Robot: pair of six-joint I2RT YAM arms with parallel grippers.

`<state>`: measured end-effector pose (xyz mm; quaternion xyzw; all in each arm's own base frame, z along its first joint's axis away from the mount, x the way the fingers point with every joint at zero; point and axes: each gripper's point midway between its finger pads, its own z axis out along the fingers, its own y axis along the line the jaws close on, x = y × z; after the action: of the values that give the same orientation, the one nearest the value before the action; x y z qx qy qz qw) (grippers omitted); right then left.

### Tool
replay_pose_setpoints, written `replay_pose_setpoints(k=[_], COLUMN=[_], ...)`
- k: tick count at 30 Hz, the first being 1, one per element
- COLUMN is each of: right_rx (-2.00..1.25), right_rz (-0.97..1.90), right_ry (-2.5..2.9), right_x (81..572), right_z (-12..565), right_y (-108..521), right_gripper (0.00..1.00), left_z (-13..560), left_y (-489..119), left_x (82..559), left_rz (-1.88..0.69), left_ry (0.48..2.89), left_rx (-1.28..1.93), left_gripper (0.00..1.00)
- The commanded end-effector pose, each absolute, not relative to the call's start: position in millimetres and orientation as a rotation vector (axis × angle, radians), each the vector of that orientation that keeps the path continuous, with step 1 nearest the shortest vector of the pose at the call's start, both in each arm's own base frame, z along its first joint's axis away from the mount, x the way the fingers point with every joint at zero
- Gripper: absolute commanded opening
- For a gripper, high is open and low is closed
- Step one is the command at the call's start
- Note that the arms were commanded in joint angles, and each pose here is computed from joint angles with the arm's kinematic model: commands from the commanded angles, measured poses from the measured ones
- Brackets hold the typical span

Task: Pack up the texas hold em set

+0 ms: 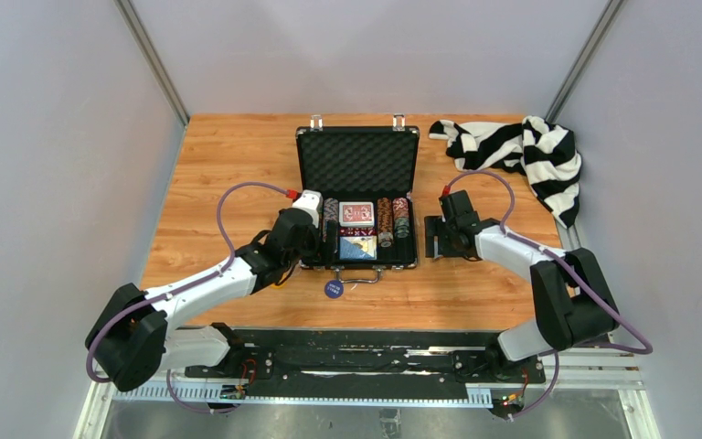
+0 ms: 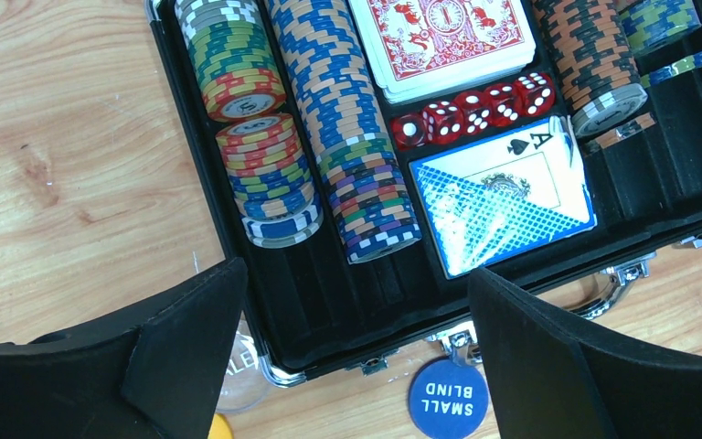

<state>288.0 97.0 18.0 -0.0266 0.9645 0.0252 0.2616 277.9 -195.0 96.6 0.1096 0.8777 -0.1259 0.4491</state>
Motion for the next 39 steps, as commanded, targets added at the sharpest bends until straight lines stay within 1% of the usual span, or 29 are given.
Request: replay_pose_setpoints(k=[1, 14, 18, 24, 27, 33, 37, 39], right_rx=[-0.034, -0.049, -0.056, -0.056, -0.048, -0.048, -0.046, -0.042], right_rz=[0.042, 0.029, 0.045, 0.060, 0.050, 0.057, 0.080, 0.083], right_ry=[2.715, 2.724, 2.723, 2.728, 2.732, 2.735, 2.737, 2.727], right_x=[261, 269, 270, 268, 266, 266, 265, 267], right_z=[2, -9, -10, -9, -9, -8, -7, -4], right_y=[86, 88, 90, 91, 90, 91, 94, 95], right_gripper=[0.79, 0.78, 0.75, 0.65, 0.65, 0.67, 0.53, 0.50], left_z=[108, 104, 103, 102, 104, 106, 107, 108], left_y=[-202, -199, -199, -200, -200, -199, -199, -199], left_x=[283, 282, 282, 282, 282, 282, 281, 281], left_rz=[-0.349, -0.331, -0.326, -0.329, -0.331, -0.331, -0.334, -0.333], left_ry=[2.151, 2.159, 2.162, 2.166, 2.164, 2.158, 2.157, 2.155], left_rx=[0.257, 0.262, 0.264, 0.264, 0.265, 0.265, 0.265, 0.265], left_gripper=[0.95, 0.95, 0.95, 0.95, 0.95, 0.95, 0.95, 0.95])
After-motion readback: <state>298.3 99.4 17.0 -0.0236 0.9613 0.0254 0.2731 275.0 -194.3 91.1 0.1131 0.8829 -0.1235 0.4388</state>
